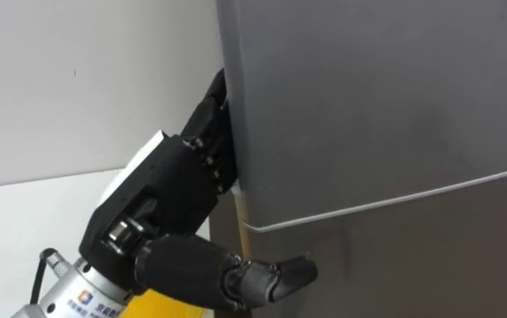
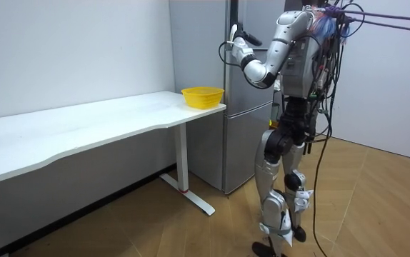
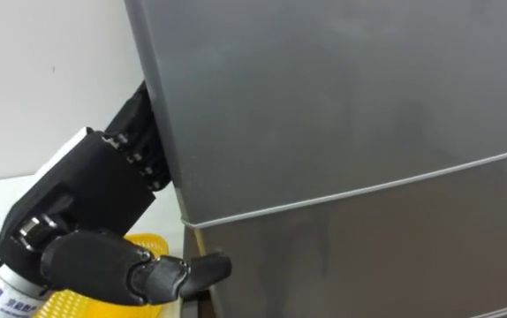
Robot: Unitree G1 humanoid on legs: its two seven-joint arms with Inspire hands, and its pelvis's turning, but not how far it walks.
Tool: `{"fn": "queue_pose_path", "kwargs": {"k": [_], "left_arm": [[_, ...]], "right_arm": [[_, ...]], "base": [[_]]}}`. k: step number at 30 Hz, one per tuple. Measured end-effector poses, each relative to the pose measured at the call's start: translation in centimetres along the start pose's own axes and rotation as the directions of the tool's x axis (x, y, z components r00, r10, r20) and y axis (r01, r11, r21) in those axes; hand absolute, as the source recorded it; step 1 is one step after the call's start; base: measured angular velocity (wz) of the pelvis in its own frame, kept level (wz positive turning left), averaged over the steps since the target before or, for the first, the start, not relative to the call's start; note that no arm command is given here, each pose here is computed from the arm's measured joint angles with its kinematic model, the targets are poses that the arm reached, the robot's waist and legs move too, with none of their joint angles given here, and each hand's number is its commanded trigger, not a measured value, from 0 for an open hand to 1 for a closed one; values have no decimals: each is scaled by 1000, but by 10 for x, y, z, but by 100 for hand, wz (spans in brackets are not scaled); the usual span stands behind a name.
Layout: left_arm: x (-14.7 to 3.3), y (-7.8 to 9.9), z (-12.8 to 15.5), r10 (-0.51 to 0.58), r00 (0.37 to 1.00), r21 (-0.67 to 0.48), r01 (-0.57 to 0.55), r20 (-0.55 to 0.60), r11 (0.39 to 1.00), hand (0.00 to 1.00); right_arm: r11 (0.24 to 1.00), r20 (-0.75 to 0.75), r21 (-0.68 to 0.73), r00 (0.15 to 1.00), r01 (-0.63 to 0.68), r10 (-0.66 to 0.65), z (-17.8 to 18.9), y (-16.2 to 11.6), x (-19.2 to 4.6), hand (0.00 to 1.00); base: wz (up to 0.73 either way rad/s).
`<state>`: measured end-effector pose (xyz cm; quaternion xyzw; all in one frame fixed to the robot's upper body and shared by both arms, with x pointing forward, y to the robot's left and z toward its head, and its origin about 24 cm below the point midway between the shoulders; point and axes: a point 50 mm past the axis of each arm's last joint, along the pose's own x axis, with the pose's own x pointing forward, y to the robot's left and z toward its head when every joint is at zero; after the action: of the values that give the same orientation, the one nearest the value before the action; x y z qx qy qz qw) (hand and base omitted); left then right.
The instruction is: Retrieve from the upper fridge
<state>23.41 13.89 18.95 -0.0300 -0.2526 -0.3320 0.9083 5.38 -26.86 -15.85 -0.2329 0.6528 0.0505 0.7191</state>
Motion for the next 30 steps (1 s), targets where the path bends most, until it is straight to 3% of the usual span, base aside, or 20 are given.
{"fn": "queue_pose_path", "kwargs": {"k": [1, 8, 10, 13, 14, 15, 30], "left_arm": [[0, 0, 0, -1, 1000, -1, 1, -1, 1000, 100], [-1, 5, 0, 34, 999, 3, -34, 2, 999, 100], [-1, 5, 1, 38, 999, 2, -38, 5, 999, 92], [1, 0, -3, 20, 1000, -12, -20, -4, 1000, 65], [1, 1, -3, 31, 1000, -4, -31, -6, 1000, 17], [1, 2, -2, 37, 999, 1, -37, -5, 999, 0], [3, -5, -3, -50, 999, -49, 50, 4, 998, 0]], "right_arm": [[1000, 0, -2, 1000, -1, 1, 0, 0, 0, 0], [1000, 1, -18, 1000, -5, 5, 2, 1, 0, 0], [1000, 0, -20, 1000, -6, 6, 1, 1, 0, 0], [1000, -4, -26, 1000, -9, 9, 1, 1, 0, 0], [1000, -4, -27, 1000, -8, 8, 2, 1, 0, 0], [1000, -4, -27, 1000, -8, 8, 2, 1, 0, 0], [999, -10, -37, 1000, -25, 24, 0, 0, 0, 0]], "base": [[0], [1], [0], [0], [0], [0], [0]]}}
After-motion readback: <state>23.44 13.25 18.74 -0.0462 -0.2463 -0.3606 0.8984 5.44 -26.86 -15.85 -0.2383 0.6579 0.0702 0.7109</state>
